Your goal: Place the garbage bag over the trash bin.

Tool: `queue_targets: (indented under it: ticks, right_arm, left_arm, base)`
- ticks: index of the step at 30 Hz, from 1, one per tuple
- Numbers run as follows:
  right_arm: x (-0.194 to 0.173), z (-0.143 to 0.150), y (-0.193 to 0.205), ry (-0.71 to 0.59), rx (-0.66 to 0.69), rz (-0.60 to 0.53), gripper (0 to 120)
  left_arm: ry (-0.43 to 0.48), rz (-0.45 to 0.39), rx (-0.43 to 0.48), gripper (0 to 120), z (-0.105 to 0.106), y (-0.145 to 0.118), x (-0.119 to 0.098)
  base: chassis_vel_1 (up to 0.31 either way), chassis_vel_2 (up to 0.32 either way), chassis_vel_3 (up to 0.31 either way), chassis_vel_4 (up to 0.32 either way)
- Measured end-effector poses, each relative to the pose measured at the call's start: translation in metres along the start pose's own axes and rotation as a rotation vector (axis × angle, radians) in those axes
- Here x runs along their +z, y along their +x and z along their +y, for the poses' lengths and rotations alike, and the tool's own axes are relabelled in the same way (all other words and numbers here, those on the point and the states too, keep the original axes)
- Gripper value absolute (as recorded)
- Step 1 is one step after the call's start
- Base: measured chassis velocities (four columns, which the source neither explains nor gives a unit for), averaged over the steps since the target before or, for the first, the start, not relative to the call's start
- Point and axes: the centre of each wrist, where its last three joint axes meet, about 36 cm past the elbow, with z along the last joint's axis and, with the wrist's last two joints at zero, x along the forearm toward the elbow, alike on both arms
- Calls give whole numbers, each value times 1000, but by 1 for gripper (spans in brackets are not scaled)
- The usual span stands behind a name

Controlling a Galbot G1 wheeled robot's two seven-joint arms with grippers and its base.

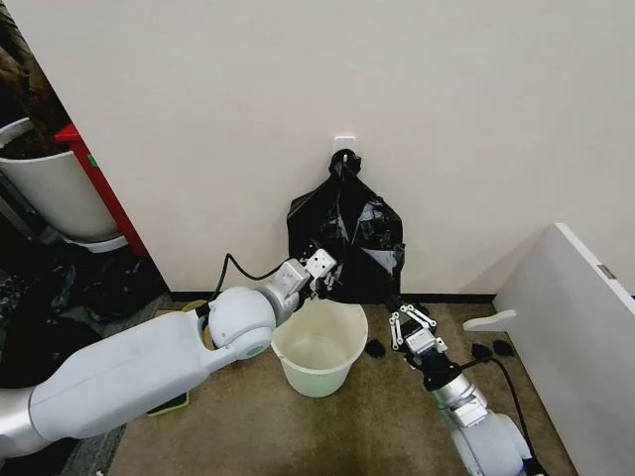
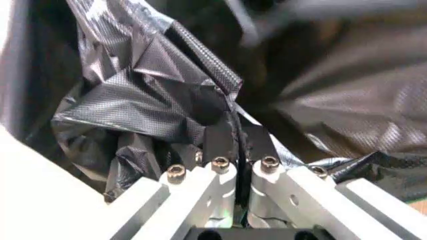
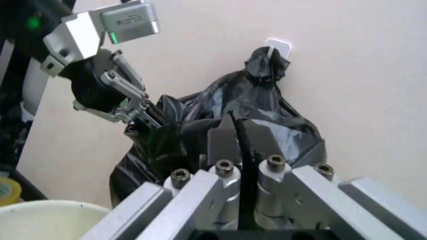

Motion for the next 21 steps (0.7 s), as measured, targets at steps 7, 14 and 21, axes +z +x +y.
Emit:
queue_targets:
  ticks: [7, 14, 21]
  right_arm:
    - [-22, 10, 4, -114, 72, 33, 15]
    - [-74, 1, 25, -229, 49, 137, 43]
    - [-120, -26, 13, -351, 75, 192, 68]
  left_arm:
    - [222, -159, -76, 0, -2, 15, 14]
    - [317, -246, -126, 0, -2, 35, 21]
    - [327, -244, -151, 0, -1, 44, 32]
  base:
    - [0, 0, 0, 0]
    - [0, 0, 0, 0]
    - [0, 0, 0, 0]
